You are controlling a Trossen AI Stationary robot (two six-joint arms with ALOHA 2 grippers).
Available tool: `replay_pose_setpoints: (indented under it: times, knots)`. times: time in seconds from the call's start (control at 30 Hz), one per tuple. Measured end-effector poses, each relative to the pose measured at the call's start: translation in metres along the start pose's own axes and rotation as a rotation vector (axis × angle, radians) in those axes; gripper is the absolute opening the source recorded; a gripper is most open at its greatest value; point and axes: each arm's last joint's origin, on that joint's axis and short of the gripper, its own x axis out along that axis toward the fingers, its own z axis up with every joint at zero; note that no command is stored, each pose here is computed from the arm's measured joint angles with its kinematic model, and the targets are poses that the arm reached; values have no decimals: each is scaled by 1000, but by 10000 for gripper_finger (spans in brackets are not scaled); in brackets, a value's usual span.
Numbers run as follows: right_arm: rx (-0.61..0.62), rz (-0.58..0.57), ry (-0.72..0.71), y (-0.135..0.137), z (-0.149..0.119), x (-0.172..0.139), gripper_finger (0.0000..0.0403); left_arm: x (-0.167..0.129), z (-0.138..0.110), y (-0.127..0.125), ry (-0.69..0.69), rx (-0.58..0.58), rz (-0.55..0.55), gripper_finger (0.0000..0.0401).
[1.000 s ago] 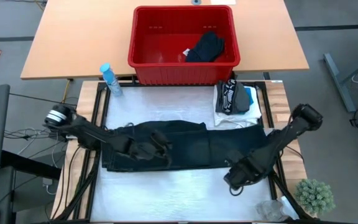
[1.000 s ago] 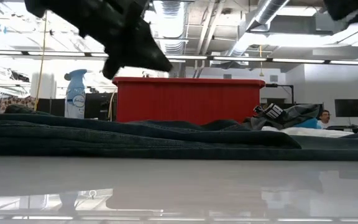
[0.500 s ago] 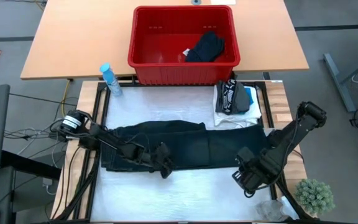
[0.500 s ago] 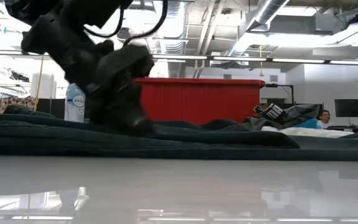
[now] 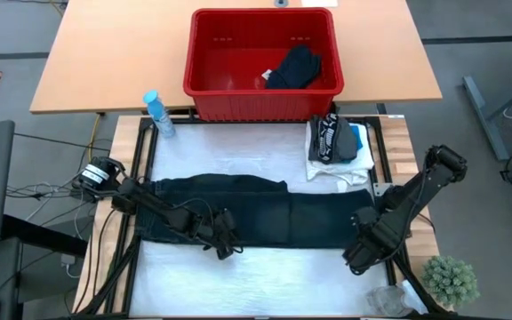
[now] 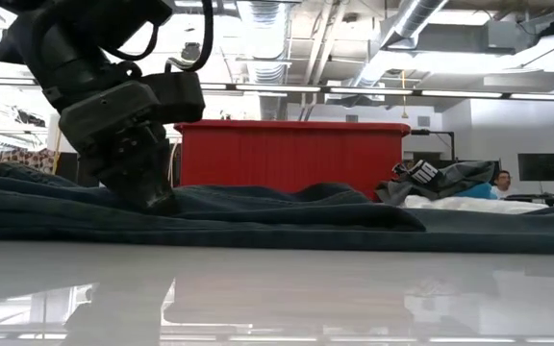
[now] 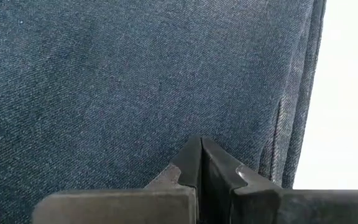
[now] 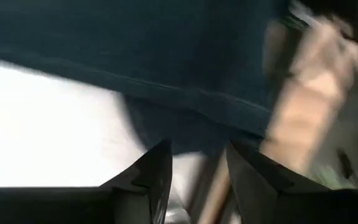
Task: Fold laundry
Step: Fold the blue pants
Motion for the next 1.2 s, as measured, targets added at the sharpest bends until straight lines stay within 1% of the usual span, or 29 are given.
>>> replay_pose_setpoints:
  times: [0.03, 0.1, 0.2, 0.3, 0.37, 0.47, 0.53, 0.63, 0.87, 1.0, 1.2]
  knots:
    - [31, -28, 30, -1, -1, 0, 175, 0, 0, 0, 1, 1, 0, 0]
    - [66, -40, 55, -1, -1, 2, 175, 0, 0, 0, 3, 10, -4, 0]
    - [175, -51, 49, -1, -1, 3, 175, 0, 0, 0, 2, 21, -11, 0]
    - [250, -70, 43, -3, -2, 7, 175, 0, 0, -1, 7, 27, -17, 0]
    - [290, -116, 51, -5, -3, 14, 175, 0, -1, -2, 4, 49, -16, 0]
    - [315, -219, 108, -8, -3, 25, 175, 0, -1, -2, 2, 68, -15, 0]
    - [322, -246, 106, -9, -2, 31, 175, 0, -1, -2, -1, 68, -12, 0]
    - [320, -257, 98, -10, -1, 35, 175, 0, -1, -2, -2, 74, -13, 0]
    - [235, -243, 84, -14, -10, 37, 175, 0, 0, -1, -1, 91, -12, 0]
    - [234, -225, 27, -20, -18, 39, 175, 1, 1, 0, 0, 85, -13, 0]
    - [208, -208, 19, -20, -21, 54, 175, 1, 2, 0, -4, 84, -16, 0]
